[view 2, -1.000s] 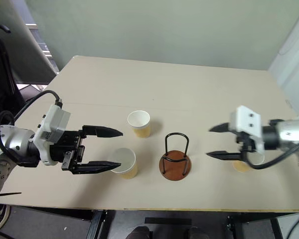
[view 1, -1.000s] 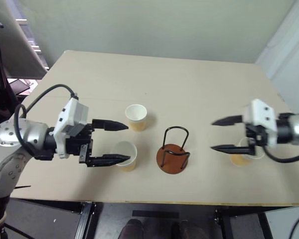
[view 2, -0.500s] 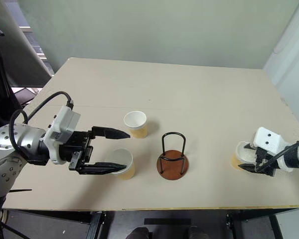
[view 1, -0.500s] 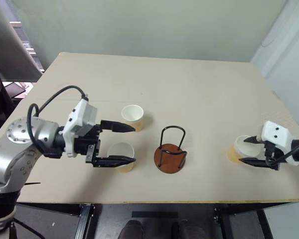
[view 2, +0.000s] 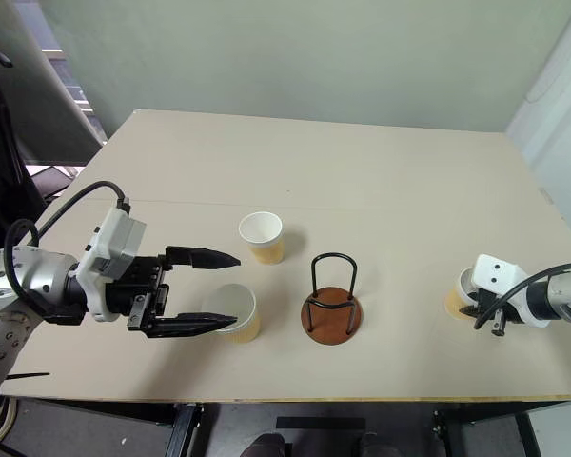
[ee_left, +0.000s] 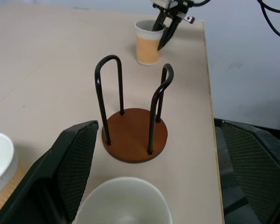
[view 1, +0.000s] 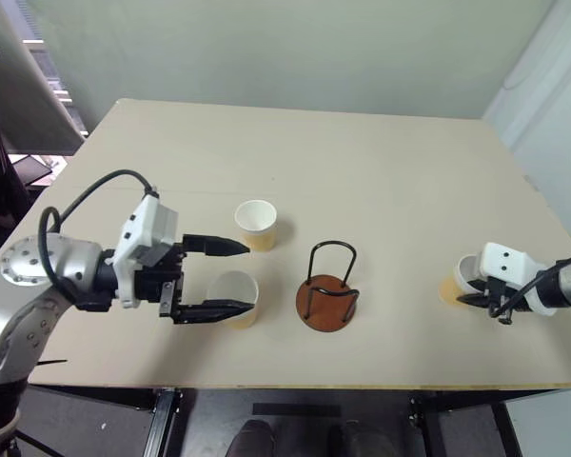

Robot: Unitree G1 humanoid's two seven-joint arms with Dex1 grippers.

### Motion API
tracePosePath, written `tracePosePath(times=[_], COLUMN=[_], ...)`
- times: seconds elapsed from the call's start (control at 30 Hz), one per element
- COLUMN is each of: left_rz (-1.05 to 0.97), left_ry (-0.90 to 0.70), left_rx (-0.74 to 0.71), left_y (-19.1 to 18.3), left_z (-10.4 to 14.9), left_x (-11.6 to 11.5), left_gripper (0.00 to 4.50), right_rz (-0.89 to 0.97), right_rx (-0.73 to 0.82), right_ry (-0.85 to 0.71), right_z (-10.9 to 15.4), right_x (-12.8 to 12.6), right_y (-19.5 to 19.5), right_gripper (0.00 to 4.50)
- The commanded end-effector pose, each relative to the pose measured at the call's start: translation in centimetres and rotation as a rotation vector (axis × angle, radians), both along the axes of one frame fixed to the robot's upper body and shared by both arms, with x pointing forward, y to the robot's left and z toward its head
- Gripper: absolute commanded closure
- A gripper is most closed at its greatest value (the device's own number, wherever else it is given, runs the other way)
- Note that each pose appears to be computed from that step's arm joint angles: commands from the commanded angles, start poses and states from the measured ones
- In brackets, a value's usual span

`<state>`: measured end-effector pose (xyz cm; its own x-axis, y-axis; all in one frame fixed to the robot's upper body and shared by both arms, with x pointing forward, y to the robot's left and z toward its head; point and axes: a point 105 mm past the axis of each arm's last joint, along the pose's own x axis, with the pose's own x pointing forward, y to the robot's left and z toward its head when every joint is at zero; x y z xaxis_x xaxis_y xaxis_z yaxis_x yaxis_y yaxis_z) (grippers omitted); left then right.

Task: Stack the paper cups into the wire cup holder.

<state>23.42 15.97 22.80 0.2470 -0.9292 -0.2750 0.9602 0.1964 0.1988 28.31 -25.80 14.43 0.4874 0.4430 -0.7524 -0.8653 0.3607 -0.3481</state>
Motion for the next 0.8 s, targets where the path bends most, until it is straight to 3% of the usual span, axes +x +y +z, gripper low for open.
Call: tracePosePath(times=[0.03,0.2,0.4,0.57,0.67,0.8], left_rz=[0.003,0.01,0.011,0.008,0.01,0.025], left_ry=[-0.039,-0.041,-0.047,-0.052,-0.063,-0.061], left_rx=[0.004,0.005,0.005,0.005,0.011,0.015], left_y=[0.0,0.1,0.0,-0.1,-0.2,0.0], left_z=[0.8,0.8,0.7,0.9,0.9,0.7], left_x=[-0.4,-0.4,-0.2,-0.3,-0.7,-1.0], left_gripper=[0.0,0.0,0.0,0.0,0.0,0.0], right_rz=[0.072,0.279,0.532,0.668,0.756,0.78], right_rx=[0.042,0.307,0.501,0.523,0.469,0.431], right_ry=[-0.025,-0.178,-0.241,-0.186,-0.087,-0.043], right_z=[2.7,10.9,15.0,14.8,11.7,10.2], right_x=[-0.4,-0.7,-1.7,-3.0,-3.9,-4.2], right_y=[0.9,5.4,11.5,14.5,16.7,16.8], right_gripper=[4.45,4.45,4.45,4.45,4.45,4.45])
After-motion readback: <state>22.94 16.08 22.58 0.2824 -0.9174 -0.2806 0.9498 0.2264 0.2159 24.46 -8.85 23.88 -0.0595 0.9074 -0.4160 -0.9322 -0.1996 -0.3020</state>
